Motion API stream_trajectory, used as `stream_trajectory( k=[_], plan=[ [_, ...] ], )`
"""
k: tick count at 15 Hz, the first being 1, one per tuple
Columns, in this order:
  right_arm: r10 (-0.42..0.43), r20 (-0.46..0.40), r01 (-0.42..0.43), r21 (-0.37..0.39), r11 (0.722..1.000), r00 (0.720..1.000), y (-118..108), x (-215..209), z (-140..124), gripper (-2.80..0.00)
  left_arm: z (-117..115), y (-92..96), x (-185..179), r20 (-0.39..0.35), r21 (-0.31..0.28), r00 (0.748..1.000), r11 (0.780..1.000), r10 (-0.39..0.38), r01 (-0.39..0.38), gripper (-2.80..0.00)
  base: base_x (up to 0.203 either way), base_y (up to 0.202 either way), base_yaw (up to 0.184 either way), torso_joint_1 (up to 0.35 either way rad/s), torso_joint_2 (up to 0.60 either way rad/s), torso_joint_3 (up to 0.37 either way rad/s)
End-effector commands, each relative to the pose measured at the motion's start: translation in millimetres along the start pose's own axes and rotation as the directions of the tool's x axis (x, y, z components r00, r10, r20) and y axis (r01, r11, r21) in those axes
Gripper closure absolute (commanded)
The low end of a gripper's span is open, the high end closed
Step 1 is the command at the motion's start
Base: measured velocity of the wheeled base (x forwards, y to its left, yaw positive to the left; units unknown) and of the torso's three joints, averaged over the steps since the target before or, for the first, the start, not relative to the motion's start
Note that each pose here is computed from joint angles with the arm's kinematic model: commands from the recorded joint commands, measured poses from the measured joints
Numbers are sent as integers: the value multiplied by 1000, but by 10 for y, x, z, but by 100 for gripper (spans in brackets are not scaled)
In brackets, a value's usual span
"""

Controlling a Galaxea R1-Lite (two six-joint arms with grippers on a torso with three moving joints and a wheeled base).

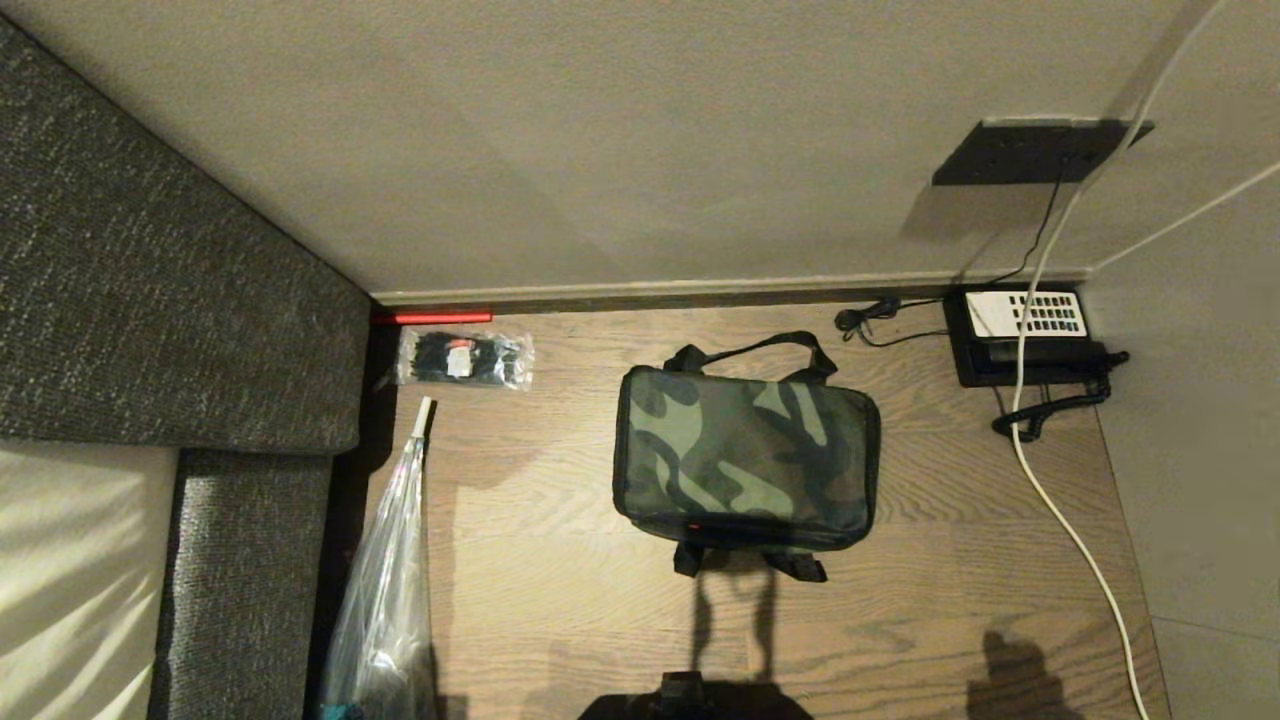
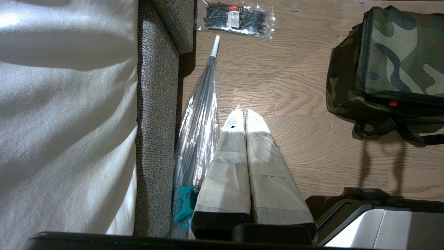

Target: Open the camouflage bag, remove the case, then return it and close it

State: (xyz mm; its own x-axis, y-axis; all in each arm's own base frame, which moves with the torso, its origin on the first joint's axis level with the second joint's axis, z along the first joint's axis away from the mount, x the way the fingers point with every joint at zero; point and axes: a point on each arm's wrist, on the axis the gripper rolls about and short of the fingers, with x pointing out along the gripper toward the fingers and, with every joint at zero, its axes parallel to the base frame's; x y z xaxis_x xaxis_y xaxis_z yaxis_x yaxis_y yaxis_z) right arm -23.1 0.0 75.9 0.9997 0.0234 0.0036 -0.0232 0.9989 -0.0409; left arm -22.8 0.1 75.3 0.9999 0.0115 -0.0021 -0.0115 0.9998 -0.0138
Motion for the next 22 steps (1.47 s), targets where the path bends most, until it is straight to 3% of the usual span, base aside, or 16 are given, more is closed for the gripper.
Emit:
stream_trajectory(
  k=[1,8,22],
  plan=[
    [1,4,-1,-1,1000,1000,0,-3,-1,0,-9,0,1,-1,-2,1000,1000,1,-1,0,0,0,0,0,0,0],
    [-1,6,1,-1,1000,1000,0,-3,0,0,-9,0,1,-1,-6,1000,1000,1,-1,0,0,0,0,0,0,11],
    [0,4,0,-1,1000,1000,0,-3,-1,0,-9,0,1,-1,-8,1000,1000,1,-1,0,0,0,0,1,3,194]
  ],
)
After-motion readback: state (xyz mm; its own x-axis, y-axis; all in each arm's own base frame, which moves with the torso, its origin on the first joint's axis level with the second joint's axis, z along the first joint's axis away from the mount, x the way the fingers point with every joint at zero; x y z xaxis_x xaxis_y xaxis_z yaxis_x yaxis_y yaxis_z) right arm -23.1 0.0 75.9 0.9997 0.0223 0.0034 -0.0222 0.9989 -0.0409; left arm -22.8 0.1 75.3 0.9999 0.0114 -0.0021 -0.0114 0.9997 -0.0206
